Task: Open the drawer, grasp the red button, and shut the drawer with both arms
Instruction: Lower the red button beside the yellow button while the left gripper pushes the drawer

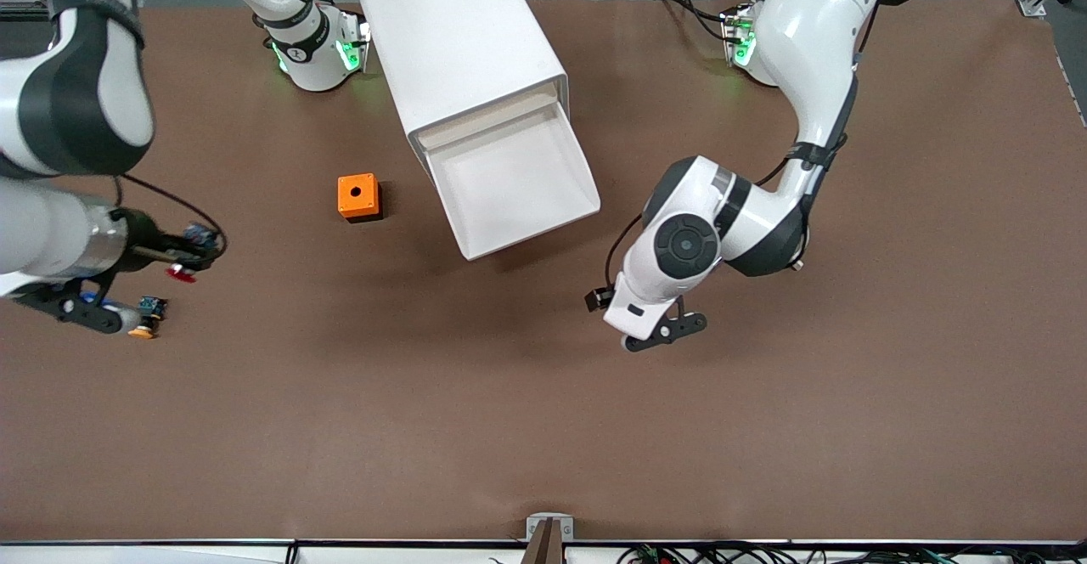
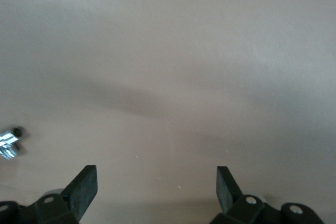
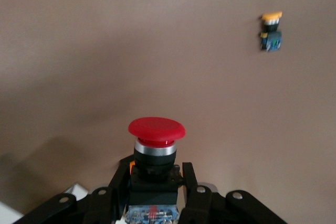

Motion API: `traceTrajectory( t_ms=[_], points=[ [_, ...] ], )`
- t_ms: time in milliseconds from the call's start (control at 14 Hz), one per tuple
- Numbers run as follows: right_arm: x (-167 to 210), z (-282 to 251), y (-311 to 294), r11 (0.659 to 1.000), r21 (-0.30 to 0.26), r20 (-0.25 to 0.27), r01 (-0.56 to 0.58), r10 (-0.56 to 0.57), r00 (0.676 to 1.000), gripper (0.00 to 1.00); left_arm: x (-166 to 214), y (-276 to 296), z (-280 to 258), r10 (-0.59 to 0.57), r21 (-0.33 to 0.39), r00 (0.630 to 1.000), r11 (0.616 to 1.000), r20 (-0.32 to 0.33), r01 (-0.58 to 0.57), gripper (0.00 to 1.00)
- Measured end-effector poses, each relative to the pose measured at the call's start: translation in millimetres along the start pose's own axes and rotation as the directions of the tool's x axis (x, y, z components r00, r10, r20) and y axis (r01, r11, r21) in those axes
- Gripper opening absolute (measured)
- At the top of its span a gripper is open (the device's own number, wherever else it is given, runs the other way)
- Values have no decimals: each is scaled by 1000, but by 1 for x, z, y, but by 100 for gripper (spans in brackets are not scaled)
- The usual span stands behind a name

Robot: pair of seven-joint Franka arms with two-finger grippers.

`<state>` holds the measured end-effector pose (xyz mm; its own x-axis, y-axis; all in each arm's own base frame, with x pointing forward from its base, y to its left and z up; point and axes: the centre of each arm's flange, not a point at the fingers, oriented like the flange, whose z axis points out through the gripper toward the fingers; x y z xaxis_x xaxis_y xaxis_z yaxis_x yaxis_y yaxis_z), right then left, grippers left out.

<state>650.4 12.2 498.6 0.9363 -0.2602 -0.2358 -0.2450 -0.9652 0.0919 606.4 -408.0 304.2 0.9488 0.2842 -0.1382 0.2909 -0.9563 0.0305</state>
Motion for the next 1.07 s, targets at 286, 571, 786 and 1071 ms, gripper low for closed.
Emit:
traceTrajectory(
  t_ms=[286, 571, 786, 1071],
  points=[
    [49, 68, 56, 985, 1, -75, 170, -170, 983, 45, -34, 28, 21, -24, 17, 1000, 1000, 11, 24, 100],
    [75, 132, 82, 970, -29, -117, 240, -241, 963, 45, -67, 51, 33, -47, 20, 999, 999, 28, 46, 100],
    [85, 168, 79, 963, -65, -125, 261, -267, 956, 45, -88, 64, 36, -54, -2, 996, 999, 71, 54, 100],
    [92, 201, 79, 958, -90, -107, 274, -282, 953, 45, -116, 81, 39, -80, -17, 990, 996, 113, 83, 100]
  ],
)
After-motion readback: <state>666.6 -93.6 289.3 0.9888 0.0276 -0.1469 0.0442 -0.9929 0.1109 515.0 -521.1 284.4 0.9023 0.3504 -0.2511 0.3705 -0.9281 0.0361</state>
